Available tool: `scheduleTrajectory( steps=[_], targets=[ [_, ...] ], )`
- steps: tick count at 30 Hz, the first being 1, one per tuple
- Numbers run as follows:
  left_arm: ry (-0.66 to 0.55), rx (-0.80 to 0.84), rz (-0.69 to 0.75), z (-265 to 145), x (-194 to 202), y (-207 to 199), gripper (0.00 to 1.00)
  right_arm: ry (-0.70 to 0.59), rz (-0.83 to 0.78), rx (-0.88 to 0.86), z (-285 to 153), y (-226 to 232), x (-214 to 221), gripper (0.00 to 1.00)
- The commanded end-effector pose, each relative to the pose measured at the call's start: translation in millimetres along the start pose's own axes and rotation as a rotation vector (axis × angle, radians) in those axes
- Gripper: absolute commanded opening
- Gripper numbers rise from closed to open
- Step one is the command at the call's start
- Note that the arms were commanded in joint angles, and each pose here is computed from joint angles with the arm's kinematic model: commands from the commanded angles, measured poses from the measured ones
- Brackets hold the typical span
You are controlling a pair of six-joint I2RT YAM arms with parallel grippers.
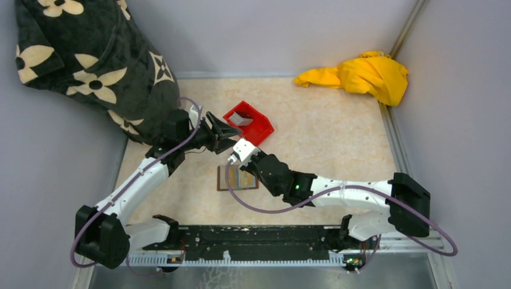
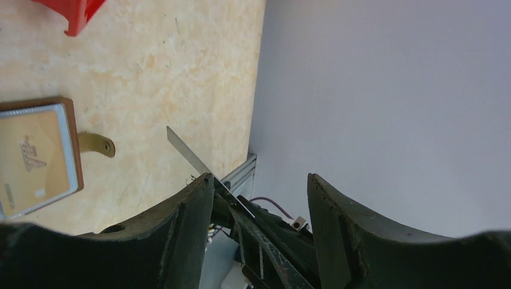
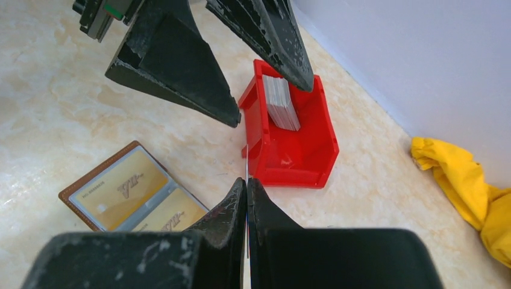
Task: Put the credit cards into the card holder
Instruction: Pick up the credit card from the storage box.
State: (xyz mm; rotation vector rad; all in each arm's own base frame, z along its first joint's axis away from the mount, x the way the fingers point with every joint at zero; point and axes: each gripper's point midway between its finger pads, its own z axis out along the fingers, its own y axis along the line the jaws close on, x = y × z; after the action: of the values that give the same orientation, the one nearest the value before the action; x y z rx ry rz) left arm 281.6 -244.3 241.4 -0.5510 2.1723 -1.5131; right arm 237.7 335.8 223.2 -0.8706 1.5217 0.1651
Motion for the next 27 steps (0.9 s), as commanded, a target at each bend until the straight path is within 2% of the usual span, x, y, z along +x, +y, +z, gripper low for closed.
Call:
scheduleTrajectory(
  steps=[1,19,27],
  targets=[
    [0.100,-0.009,-0.035,-11.9,23.8,-0.1,0.65,-0.112,-0.009,0.113,-17.4,-18.5,-37.8,0.00],
    [0.218,-0.035,-0.069,-8.6,48.8,9.6,0.69,-0.178,-0.184,0.088,-28.5,12.5,-53.1,0.00],
    [0.250,-0.029,-0.072,-6.5,52.0,9.6,0.64,-0.162,-0.286,0.038,-25.5,34.2,-43.7,0.00]
  ],
)
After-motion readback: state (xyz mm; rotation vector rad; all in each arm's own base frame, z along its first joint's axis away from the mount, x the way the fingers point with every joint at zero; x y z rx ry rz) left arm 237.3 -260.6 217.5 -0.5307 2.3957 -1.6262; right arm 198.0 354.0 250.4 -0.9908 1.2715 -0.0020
